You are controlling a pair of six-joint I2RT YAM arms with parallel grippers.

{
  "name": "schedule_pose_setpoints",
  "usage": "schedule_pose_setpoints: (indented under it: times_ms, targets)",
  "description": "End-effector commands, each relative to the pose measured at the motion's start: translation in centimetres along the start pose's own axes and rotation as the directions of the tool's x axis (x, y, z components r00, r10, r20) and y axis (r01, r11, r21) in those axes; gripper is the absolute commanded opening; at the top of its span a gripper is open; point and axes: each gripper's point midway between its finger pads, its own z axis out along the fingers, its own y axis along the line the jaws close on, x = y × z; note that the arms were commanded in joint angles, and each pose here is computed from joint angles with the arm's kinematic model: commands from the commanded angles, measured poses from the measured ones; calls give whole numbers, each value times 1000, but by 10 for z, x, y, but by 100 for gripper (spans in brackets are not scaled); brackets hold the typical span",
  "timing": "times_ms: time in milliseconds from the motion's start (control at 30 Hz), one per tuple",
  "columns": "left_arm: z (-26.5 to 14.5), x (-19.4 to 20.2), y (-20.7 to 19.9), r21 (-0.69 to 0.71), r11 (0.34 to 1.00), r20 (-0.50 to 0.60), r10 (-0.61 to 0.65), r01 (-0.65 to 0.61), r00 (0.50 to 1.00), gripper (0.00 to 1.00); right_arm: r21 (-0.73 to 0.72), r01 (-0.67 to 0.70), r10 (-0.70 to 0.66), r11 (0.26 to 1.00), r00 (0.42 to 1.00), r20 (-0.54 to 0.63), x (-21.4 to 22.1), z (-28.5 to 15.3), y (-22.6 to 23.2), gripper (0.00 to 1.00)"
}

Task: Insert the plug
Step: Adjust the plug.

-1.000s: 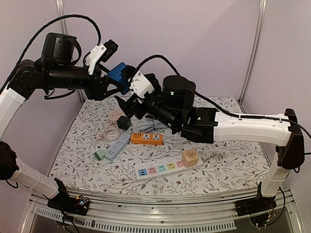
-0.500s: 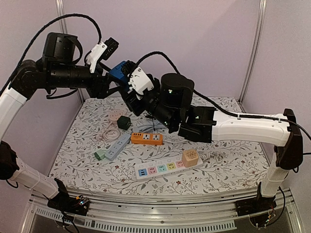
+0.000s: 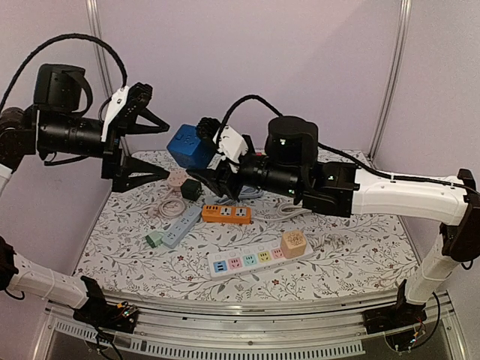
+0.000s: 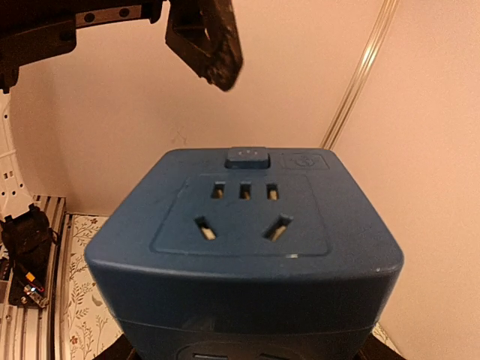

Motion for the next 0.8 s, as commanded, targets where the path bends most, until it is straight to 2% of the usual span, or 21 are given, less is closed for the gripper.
schedule_pose_setpoints:
  times_ms: [0, 133, 333, 500, 667, 767]
  targets:
    - [-26, 7, -47, 136, 953, 108, 259, -272, 960, 99, -272, -17, 58, 962, 988, 144, -48, -57, 18, 0]
    - [-14, 11, -51, 173, 942, 114, 271, -288, 956, 99, -363, -2, 82, 932, 976, 204, -69, -77, 29, 0]
    - [0, -34, -47, 173, 968, 238, 137, -181, 962, 100, -422, -16, 111, 906, 973, 202, -71, -74, 39, 0]
    - [11, -46, -43, 155, 973, 248, 127, -169, 960, 97, -461, -18, 124, 887, 972, 199, -72, -71, 45, 0]
    - [19, -46, -49, 177, 972, 242, 112, -158, 964, 81, -464, -21, 124, 885, 974, 192, -69, -68, 46, 0]
    - [19, -48, -49, 178, 972, 248, 104, -151, 963, 56, -468, -21, 119, 883, 976, 182, -66, -68, 48, 0]
